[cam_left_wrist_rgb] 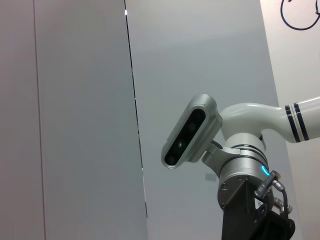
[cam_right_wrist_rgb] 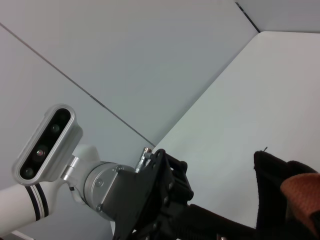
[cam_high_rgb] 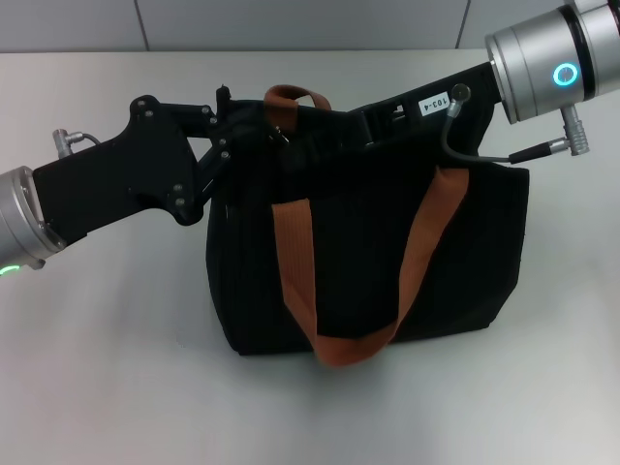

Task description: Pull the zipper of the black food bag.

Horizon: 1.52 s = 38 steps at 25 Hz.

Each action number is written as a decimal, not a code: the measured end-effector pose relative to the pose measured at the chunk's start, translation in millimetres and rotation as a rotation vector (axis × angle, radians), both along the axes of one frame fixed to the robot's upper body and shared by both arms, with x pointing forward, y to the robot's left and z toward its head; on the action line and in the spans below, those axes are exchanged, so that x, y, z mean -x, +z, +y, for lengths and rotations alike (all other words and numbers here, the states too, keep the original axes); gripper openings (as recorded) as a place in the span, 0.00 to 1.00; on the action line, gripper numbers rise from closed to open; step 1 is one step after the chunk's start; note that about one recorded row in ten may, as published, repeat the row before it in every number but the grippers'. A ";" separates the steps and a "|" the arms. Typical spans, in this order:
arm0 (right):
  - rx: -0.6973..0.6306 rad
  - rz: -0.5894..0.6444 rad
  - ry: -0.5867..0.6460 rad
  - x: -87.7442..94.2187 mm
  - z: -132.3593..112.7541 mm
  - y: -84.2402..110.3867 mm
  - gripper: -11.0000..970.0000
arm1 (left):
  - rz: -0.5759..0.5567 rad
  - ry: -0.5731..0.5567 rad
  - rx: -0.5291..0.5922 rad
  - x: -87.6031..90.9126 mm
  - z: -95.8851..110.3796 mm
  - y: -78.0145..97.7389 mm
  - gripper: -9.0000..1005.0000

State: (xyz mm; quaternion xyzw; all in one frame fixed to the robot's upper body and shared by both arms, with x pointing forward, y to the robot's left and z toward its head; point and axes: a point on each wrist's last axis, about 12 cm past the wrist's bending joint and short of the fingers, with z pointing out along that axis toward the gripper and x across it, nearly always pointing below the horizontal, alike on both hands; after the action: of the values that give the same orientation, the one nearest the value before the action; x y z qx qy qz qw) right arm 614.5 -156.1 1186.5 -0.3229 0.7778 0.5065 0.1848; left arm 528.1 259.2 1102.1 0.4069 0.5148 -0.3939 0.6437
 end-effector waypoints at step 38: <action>-0.021 -0.040 0.011 1.0 -4.9 10.1 0.32 | 0.004 -0.014 0.002 5.0 2.0 -1.5 0.05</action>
State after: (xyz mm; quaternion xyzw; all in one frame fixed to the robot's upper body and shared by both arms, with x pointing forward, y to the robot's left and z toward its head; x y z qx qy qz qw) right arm 613.5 -161.0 1196.6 -0.3351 0.7667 0.5092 0.2012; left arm 523.1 261.2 1100.6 0.4091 0.5128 -0.3995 0.6404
